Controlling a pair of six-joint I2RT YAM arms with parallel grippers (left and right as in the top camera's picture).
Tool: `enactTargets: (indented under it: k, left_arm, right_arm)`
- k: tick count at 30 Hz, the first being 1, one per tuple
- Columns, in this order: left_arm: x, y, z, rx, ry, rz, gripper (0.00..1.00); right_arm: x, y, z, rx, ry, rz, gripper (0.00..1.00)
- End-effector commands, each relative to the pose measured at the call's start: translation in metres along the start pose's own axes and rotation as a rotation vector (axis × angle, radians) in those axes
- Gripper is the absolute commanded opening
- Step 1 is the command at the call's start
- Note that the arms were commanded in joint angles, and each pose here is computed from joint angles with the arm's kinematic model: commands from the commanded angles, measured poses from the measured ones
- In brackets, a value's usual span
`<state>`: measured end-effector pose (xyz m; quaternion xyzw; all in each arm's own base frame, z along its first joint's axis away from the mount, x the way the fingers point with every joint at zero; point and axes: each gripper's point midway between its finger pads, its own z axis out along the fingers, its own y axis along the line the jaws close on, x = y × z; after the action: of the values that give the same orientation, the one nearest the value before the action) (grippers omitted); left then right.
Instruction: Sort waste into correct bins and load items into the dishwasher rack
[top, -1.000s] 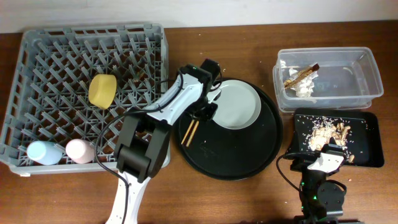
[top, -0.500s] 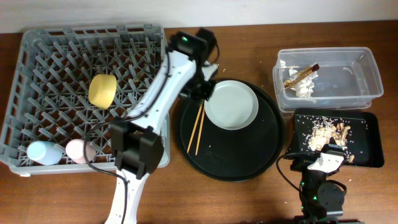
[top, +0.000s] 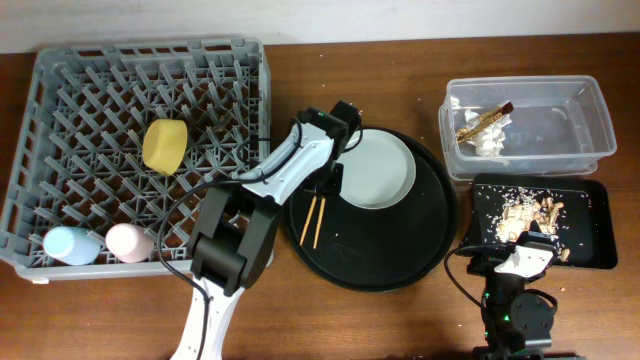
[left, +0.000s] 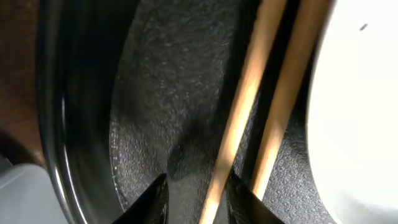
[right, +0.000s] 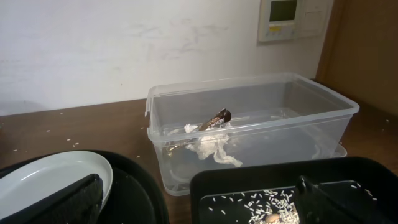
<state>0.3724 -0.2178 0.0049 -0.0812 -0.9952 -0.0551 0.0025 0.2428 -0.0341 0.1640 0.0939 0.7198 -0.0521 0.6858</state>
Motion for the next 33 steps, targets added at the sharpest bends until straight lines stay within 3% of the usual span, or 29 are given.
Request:
enactTargets:
  k: [1, 3, 4, 7, 10, 14, 16, 19, 22, 25, 31, 33]
  left_arm:
    - [0.004, 0.004, 0.018, -0.02, 0.022, -0.006, 0.2]
    - [0.006, 0.004, 0.017, -0.018, 0.029, 0.006, 0.04]
    - [0.005, 0.008, 0.015, -0.018, 0.034, 0.001, 0.02]
    - [-0.003, 0.016, -0.002, 0.072, 0.033, 0.005, 0.0]
    - [-0.019, 0.039, -0.058, 0.104, -0.054, -0.035, 0.01]
    - [-0.025, 0.058, -0.143, 0.142, -0.223, 0.007, 0.07]
    - [-0.022, 0.079, -0.162, 0.06, -0.275, -0.001, 0.08]
    - [-0.03, 0.127, -0.154, -0.095, -0.288, -0.14, 0.08]
    - [-0.041, 0.142, -0.113, -0.107, -0.235, -0.179, 0.11]
    - [-0.045, 0.139, -0.09, -0.06, -0.184, -0.188, 0.19]
    - [-0.031, 0.081, -0.129, 0.23, -0.152, -0.093, 0.4]
    - [-0.026, 0.063, -0.121, 0.209, -0.145, -0.05, 0.41]
  right_arm:
    - [0.003, -0.001, 0.0, 0.004, 0.005, -0.007, 0.98]
    - [0.003, -0.001, 0.0, 0.003, 0.005, -0.007, 0.98]
    - [0.003, -0.001, 0.0, 0.004, 0.005, -0.007, 0.99]
    - [0.003, -0.001, 0.0, 0.003, 0.005, -0.007, 0.98]
    - [0.003, -0.001, 0.0, 0.003, 0.005, -0.007, 0.98]
    - [0.003, -0.001, 0.0, 0.003, 0.005, -0.007, 0.98]
    - [0.003, -0.001, 0.0, 0.004, 0.005, -0.007, 0.98]
    - [0.003, -0.001, 0.0, 0.003, 0.005, -0.007, 0.98]
    - [0.003, -0.001, 0.0, 0.004, 0.005, -0.007, 0.98]
    - [0.003, -0.001, 0.0, 0.004, 0.005, -0.007, 0.98]
    - [0.003, -0.001, 0.0, 0.003, 0.005, -0.007, 0.98]
    - [0.003, -0.001, 0.0, 0.004, 0.005, -0.007, 0.98]
